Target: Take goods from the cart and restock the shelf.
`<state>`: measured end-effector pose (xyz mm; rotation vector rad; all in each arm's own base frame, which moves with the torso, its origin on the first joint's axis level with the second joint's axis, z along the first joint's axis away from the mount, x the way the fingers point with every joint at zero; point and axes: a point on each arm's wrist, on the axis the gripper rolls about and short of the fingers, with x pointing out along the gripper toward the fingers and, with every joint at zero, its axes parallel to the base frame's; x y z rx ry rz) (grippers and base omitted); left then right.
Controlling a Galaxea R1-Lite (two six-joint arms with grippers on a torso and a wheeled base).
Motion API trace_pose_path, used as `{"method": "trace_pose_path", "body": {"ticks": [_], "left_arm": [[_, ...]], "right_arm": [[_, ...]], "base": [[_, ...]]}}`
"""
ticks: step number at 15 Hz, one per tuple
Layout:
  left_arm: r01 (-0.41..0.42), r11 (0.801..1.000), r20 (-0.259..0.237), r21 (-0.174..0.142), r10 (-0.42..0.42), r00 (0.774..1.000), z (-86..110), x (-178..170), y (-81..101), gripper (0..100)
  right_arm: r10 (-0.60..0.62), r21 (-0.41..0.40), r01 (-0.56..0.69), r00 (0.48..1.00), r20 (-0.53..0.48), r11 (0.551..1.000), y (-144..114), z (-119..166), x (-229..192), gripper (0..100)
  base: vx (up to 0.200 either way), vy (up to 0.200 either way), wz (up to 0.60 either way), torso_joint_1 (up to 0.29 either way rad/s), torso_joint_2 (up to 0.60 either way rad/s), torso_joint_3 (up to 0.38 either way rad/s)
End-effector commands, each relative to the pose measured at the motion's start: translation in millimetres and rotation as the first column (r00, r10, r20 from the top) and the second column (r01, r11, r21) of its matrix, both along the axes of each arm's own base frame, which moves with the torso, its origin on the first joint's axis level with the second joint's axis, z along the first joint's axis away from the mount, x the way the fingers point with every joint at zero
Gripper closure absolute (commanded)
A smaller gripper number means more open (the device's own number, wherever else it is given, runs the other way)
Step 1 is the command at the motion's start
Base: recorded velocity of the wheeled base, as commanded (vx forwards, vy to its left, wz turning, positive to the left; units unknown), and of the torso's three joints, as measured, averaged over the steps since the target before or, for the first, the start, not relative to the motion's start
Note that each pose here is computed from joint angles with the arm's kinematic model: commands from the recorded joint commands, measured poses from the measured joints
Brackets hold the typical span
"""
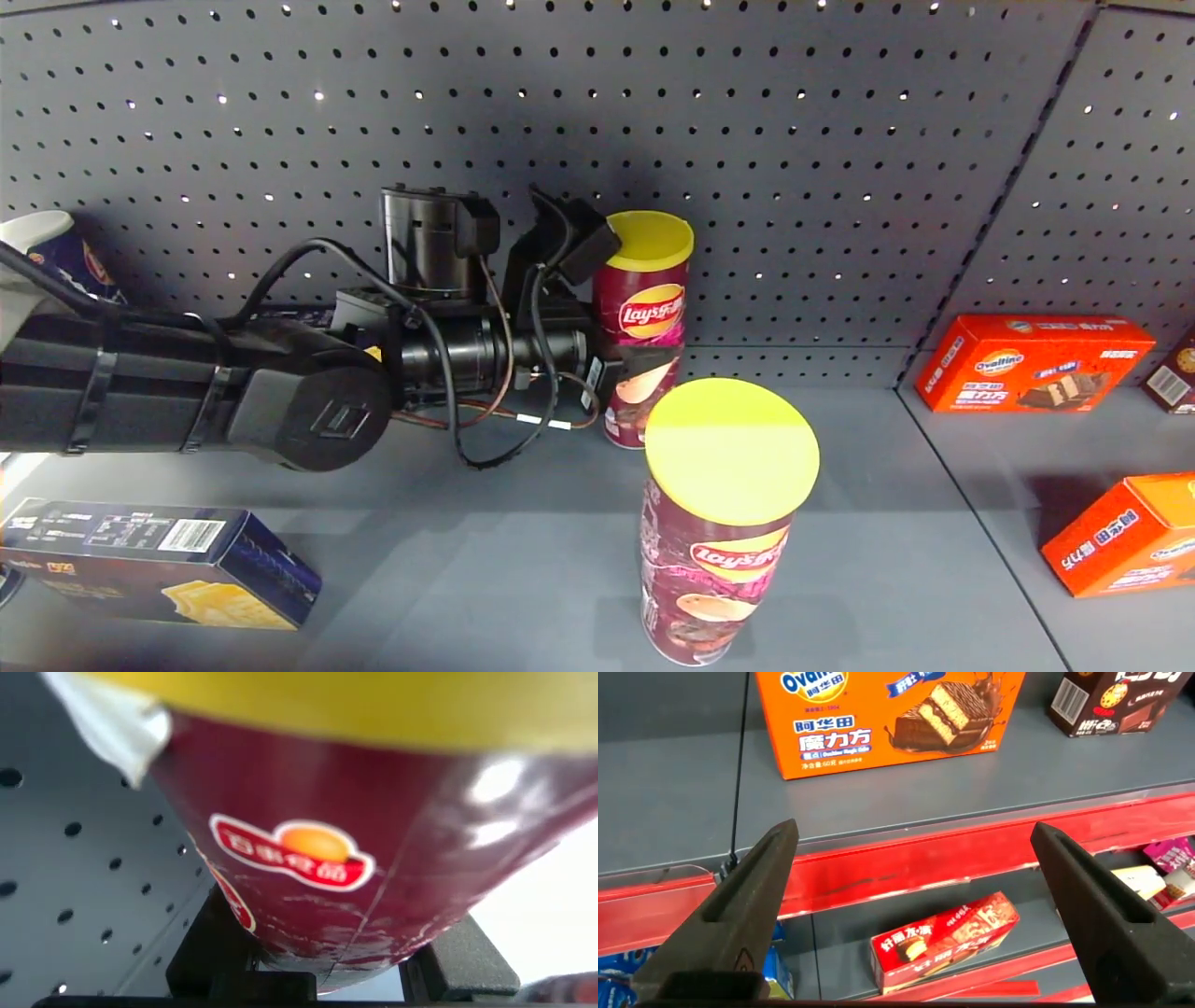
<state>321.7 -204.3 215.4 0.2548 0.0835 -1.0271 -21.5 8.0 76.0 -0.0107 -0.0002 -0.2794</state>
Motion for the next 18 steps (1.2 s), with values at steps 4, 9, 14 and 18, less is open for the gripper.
{"method": "trace_pose_path", "body": {"ticks": [4,9,14,18], "left_arm": [[0.0,1.0,-0.007,0.003,0.0,1.0,-8.6,13,-8.2,100],[-0.006,1.0,-0.022,0.012,0.006,1.0,-16.0,19,-8.8,100],[-0.015,1.0,-0.017,0.018,0.015,1.0,-16.2,18,-7.4,0],[-0.018,1.0,0.027,-0.008,0.018,0.999,5.4,4,0.2,0]], "right_arm": [[0.0,0.0,0.0,1.0,0.0,1.0,0,0,0,0],[0.0,0.0,0.0,1.0,0.0,1.0,0,0,0,0],[0.0,0.0,0.0,1.0,0.0,1.0,0,0,0,0],[0.0,0.0,0.0,1.0,0.0,1.0,0,0,0,0]], "base": [[0.0,0.0,0.0,0.0,0.0,0.0],[0.0,0.0,0.0,0.0,0.0,0.0],[0.0,0.0,0.0,0.0,0.0,0.0],[0.0,0.0,0.0,0.0,0.0,0.0]]}}
